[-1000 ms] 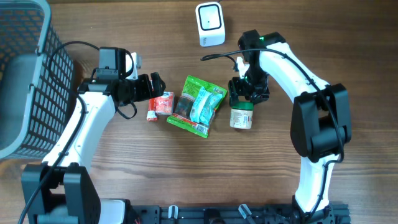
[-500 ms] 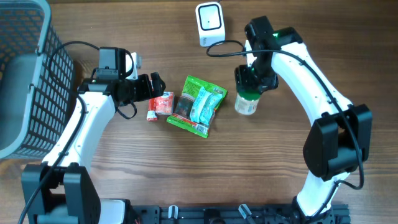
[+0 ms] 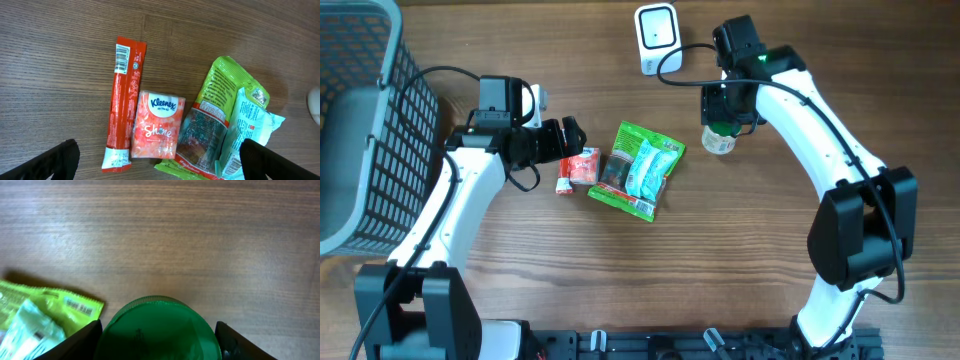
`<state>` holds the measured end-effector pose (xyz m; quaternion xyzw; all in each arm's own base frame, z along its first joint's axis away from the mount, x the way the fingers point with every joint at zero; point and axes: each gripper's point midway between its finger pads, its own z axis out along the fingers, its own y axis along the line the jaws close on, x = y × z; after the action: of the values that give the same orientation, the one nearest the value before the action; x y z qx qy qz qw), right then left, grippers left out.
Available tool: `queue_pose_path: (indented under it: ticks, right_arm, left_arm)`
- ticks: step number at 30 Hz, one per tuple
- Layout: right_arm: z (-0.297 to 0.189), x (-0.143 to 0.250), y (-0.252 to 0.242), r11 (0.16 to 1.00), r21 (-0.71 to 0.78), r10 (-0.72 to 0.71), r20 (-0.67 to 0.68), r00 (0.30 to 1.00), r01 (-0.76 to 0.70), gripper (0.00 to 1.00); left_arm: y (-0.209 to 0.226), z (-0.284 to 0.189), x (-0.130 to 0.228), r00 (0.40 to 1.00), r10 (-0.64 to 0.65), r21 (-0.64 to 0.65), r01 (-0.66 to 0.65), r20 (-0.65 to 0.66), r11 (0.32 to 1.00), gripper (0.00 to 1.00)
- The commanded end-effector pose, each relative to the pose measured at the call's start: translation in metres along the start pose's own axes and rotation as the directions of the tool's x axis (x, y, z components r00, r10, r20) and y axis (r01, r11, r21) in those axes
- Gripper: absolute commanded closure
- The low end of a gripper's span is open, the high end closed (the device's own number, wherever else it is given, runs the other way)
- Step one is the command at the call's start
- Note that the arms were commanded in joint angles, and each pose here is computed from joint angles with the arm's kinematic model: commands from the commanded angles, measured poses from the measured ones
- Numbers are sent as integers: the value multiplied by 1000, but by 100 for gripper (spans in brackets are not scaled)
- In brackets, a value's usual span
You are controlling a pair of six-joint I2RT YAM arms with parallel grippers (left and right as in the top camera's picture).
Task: Scan the item barcode
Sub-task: 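Carry the jar toward the white barcode scanner with the right gripper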
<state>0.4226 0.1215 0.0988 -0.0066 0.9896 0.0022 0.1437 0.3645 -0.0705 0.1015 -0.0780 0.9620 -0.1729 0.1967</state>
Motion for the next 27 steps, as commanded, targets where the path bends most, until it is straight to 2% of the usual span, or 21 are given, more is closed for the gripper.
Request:
queue_pose_path:
  ticks: [1,12,16,27]
  right_arm:
    - [8,6,-5,999,35,6,15,1000,-6,45]
    - [21,16,-6,1000,31,-5,1,1000,5,39]
    - [21,20,-7,999,34,-6,-12,1000,7,30]
    - [20,27,-8,999,36,-9,-45,999,10,16]
  left_arm:
    - [-3,-7,-8,1000,3,13,-3,27,1000,0]
    - [-3,-7,-8,1000,2,13,-3,27,1000,0]
    - [-3,-7,-8,1000,2,13,-3,27,1000,0]
    - [-3,-7,-8,1000,2,13,-3,27,1000,0]
